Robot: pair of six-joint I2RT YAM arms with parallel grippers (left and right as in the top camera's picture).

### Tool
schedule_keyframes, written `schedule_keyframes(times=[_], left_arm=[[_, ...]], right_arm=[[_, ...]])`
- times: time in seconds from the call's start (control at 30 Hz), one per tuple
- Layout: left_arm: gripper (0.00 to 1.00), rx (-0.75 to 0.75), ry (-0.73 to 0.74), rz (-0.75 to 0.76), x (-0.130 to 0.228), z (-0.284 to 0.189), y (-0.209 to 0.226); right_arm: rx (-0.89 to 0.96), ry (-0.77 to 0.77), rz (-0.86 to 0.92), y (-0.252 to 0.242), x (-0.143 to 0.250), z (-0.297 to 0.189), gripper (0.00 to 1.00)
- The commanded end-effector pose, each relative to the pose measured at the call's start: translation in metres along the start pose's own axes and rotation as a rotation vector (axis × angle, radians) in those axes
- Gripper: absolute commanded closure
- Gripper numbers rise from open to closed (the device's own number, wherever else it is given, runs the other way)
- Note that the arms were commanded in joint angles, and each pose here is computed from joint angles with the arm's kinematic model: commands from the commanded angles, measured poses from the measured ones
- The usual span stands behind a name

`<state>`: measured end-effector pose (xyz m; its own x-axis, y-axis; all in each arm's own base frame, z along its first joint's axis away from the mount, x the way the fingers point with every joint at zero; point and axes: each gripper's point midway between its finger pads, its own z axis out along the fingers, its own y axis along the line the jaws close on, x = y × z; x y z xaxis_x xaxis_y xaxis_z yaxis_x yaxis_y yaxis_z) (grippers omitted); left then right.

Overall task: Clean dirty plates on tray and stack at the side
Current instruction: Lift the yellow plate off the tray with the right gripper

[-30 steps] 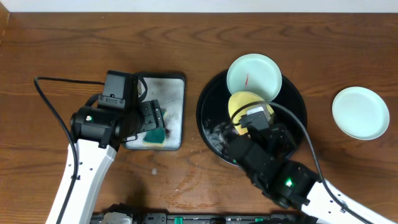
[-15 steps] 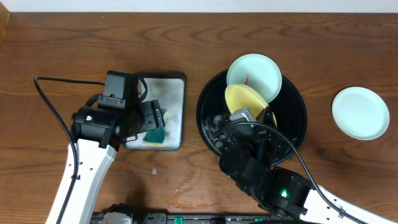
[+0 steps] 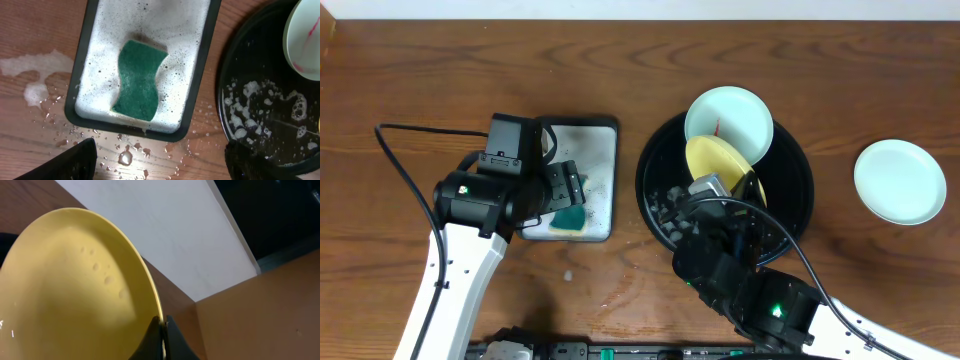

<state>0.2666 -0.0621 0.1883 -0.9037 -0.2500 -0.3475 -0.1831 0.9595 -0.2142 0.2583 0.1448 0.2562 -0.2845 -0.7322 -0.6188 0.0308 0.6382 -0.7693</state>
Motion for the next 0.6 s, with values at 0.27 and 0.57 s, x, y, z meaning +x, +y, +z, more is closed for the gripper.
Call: schedule_keyframes(times=[0.27, 0.57], left_arm=[[0.18, 0.010, -0.002, 0.003, -0.0012, -0.0018, -0.0014], [0.18, 0.009, -0.002, 0.003, -0.0012, -0.0018, -0.0014]], right_arm=[[-0.020, -0.018, 0.009, -0.0002, -0.0048, -0.0032, 0.99], [-0.019, -0.018, 0.008, -0.0003, -0.0047, -0.0031, 0.99]])
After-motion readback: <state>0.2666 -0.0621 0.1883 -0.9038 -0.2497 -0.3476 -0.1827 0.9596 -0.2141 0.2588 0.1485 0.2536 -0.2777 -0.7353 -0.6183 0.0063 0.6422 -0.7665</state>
